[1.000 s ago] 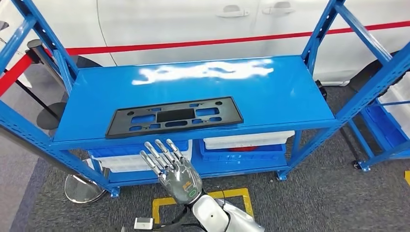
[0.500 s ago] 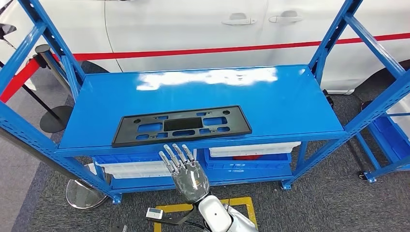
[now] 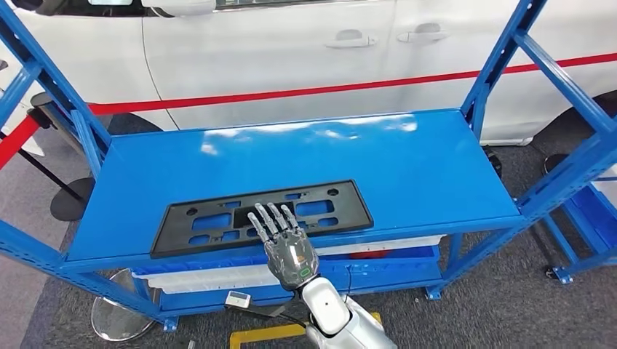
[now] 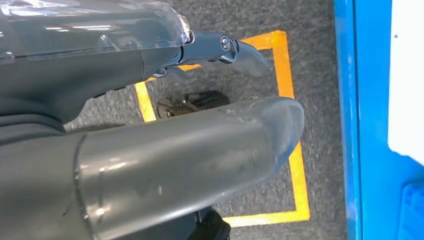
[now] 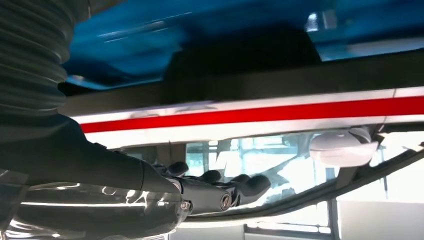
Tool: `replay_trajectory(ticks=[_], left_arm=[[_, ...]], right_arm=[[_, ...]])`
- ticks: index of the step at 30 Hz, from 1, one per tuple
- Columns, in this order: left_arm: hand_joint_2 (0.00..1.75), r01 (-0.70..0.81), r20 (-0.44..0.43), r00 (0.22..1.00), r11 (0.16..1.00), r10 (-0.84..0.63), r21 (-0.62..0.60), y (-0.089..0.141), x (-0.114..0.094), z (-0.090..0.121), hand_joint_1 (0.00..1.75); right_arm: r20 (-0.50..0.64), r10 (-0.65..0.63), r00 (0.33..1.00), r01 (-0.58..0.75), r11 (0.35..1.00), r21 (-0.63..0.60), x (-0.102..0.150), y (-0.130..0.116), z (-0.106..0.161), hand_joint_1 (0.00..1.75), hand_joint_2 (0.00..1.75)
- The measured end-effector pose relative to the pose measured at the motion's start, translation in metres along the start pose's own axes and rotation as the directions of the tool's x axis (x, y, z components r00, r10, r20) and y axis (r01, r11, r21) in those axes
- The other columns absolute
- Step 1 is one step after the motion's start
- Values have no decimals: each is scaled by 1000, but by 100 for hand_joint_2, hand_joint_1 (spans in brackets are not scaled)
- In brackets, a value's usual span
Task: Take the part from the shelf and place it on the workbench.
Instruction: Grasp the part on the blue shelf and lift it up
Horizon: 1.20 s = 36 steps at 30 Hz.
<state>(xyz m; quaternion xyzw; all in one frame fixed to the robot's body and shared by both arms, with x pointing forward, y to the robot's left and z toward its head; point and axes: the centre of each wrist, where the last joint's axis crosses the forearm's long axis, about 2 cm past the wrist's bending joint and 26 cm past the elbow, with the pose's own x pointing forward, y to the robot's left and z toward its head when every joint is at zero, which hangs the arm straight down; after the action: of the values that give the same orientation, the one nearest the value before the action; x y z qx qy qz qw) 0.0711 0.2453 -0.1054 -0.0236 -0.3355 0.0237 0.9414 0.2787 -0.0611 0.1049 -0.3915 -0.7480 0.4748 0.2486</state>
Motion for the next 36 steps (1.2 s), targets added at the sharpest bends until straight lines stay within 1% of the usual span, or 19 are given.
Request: replay_trajectory(ticks=[6,12,16,18,21,25,31,36], left_arm=[[0,1,-1,1000,1000,-1,2,1,0,0,0],[0,3,2,1000,1000,-3,-1,1,0,0,0],[0,13,6,1000,1000,-13,-8,-1,2,-1,0],[0,26,4,1000,1000,-25,-14,-1,4,-2,0],[0,40,9,999,999,-40,-25,-2,8,-4,0],[0,48,6,999,998,-47,-30,-2,9,-5,0],[0,46,5,999,999,-46,-17,3,7,-4,0],[0,39,2,999,999,-39,-9,4,5,-3,0]], right_arm=[[-1,-5,1000,5,1000,-26,-3,-5,-9,0,175],[-10,-4,1000,4,1000,-19,-6,-4,-11,0,175],[-29,5,1000,-5,1000,-9,-8,-4,-20,173,175],[-55,23,998,-21,999,37,-10,-1,-30,175,175],[-75,84,994,-72,986,151,-20,1,-51,175,175],[-70,141,988,-118,958,262,-33,4,-62,175,175],[-61,155,986,-130,946,298,-39,3,-70,175,175],[-54,129,990,-109,954,279,-42,2,-72,175,175]])
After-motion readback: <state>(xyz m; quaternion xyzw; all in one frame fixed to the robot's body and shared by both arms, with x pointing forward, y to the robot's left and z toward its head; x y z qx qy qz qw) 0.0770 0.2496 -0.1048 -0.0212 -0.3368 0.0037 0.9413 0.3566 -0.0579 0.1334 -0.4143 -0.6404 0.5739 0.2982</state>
